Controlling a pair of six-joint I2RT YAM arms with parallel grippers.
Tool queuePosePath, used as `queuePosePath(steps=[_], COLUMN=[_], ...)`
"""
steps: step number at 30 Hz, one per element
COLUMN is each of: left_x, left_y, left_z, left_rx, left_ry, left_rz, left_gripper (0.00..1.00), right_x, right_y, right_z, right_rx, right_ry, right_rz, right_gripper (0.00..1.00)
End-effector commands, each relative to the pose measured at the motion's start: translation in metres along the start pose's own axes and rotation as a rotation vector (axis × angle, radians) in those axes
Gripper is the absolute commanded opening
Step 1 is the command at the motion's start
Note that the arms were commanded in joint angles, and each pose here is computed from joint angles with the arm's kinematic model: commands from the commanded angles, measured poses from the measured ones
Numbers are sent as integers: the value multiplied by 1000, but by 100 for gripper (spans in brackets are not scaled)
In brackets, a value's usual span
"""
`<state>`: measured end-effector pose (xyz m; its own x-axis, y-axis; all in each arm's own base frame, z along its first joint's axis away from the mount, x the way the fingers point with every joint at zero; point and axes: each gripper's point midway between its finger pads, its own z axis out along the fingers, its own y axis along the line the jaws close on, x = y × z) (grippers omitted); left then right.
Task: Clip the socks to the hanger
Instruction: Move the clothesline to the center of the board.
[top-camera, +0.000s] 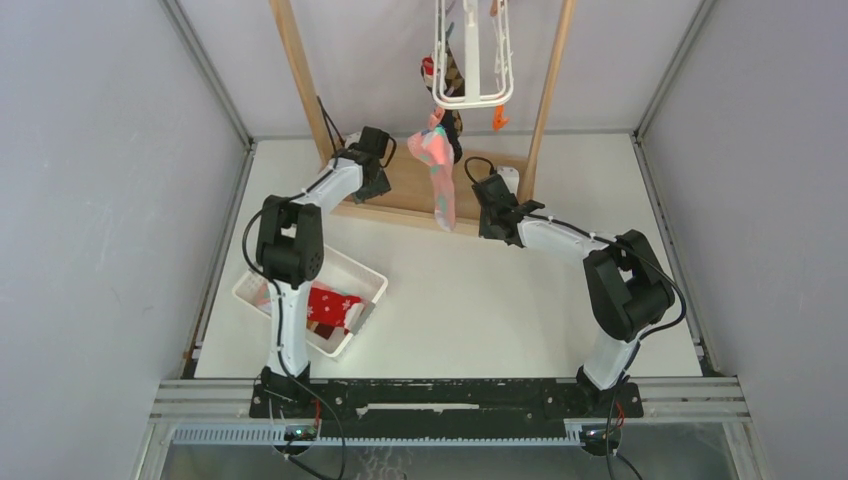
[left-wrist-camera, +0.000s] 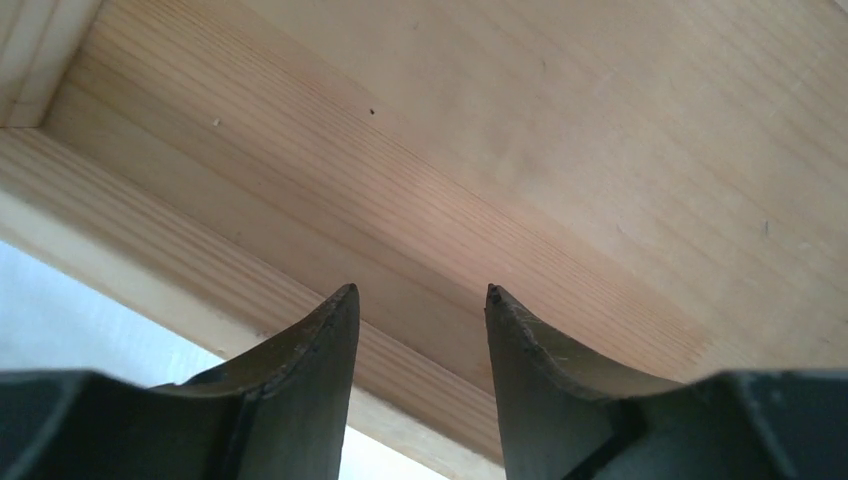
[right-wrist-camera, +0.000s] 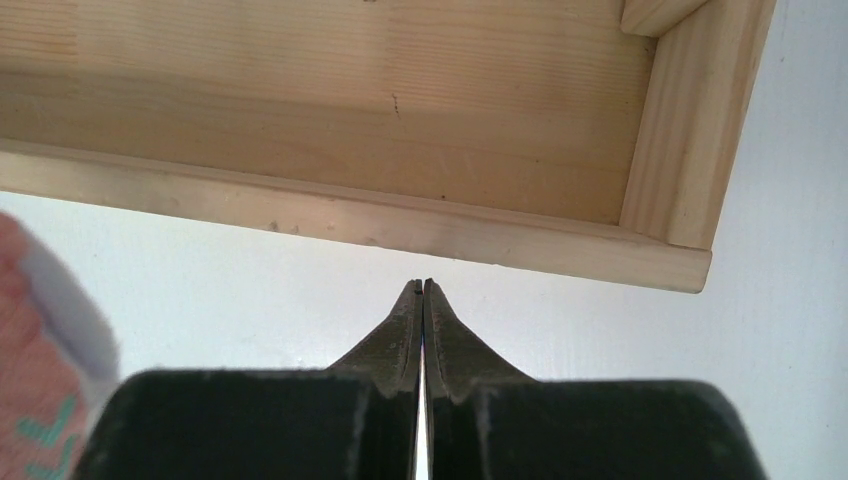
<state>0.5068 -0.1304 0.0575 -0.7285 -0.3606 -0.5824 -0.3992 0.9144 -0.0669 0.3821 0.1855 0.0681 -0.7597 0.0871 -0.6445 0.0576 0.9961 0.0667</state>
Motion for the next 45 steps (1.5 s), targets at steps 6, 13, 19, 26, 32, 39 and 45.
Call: queuePosePath(steps=[6, 13, 19, 26, 32, 39, 45], left_x=[33, 68, 96, 101, 100, 102, 115], left_y=[16, 49, 68, 80, 74, 66, 52], left_z=[-3, -6, -9, -16, -27, -41, -46], left_rx=[9, -50, -72, -77, -35, -9, 38], left_ry=[67, 96, 119, 103, 101, 78, 89], left_rz=[-23, 24, 60, 83, 95, 117, 144], left_gripper=[36, 35, 34, 34, 34, 32, 32], right_x=[-13, -13, -15, -21, -36, -30, -27], right_y=[7, 6, 3, -12, -29, -28, -30], right_z=[-8, -9, -11, -14, -31, -14, 3], right_rx=[-39, -33, -22, 3, 27, -6, 17], right_ry=[-43, -42, -64, -106, -224, -190, -147], right_rz=[5, 8, 26, 77, 139, 156, 157], right_gripper=[4, 5, 5, 11, 10, 13, 14])
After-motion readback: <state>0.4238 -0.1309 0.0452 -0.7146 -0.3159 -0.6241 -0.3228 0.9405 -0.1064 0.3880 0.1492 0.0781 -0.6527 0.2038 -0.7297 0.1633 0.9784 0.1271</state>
